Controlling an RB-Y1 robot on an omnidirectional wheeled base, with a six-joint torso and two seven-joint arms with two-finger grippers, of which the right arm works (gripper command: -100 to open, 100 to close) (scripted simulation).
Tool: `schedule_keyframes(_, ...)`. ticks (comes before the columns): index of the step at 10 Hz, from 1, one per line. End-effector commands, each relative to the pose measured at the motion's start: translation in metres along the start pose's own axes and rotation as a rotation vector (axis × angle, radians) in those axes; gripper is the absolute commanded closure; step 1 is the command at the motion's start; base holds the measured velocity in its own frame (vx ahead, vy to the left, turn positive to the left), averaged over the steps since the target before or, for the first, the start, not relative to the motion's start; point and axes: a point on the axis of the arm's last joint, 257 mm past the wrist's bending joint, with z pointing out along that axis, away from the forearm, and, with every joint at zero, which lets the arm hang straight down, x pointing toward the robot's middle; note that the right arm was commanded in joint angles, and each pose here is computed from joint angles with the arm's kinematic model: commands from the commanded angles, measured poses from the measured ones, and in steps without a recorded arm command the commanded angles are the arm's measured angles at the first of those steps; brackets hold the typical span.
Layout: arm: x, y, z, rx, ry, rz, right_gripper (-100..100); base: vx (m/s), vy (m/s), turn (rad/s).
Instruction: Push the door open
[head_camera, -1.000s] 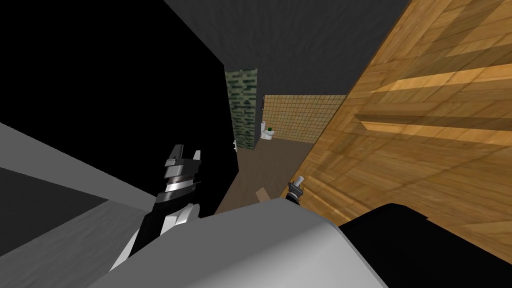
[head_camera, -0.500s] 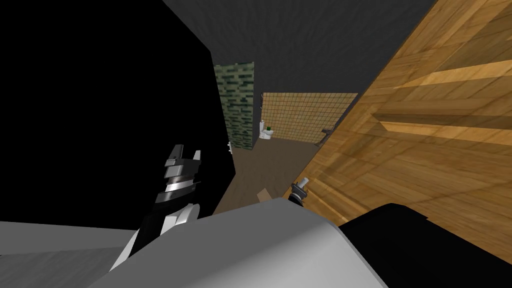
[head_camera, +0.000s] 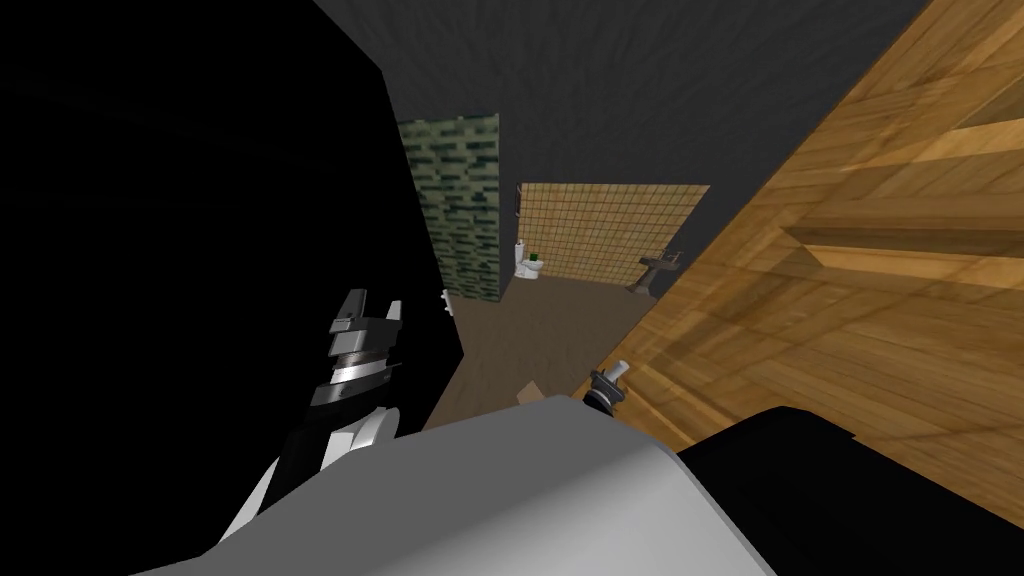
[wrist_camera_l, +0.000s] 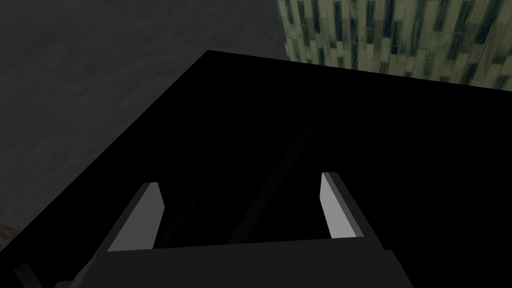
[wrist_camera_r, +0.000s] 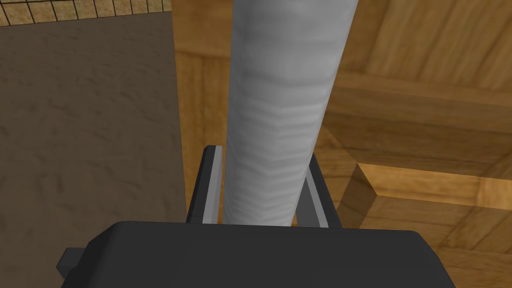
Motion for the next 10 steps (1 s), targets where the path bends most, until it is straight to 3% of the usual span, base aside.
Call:
schedule_keyframes(1,0.007,0.023,0.0059,-0.045,0.02,-0.006,100,0.173,-0.143,-0.058)
schedule_keyframes(6,0.003,0.068,0.0043,-0.156,0.01,0.002,100,0.207,-0.128,-0.079)
schedule_keyframes(10,-0.003,0.09,-0.0023,-0.216,-0.003,0.01,100,0.195,-0.122,-0.071)
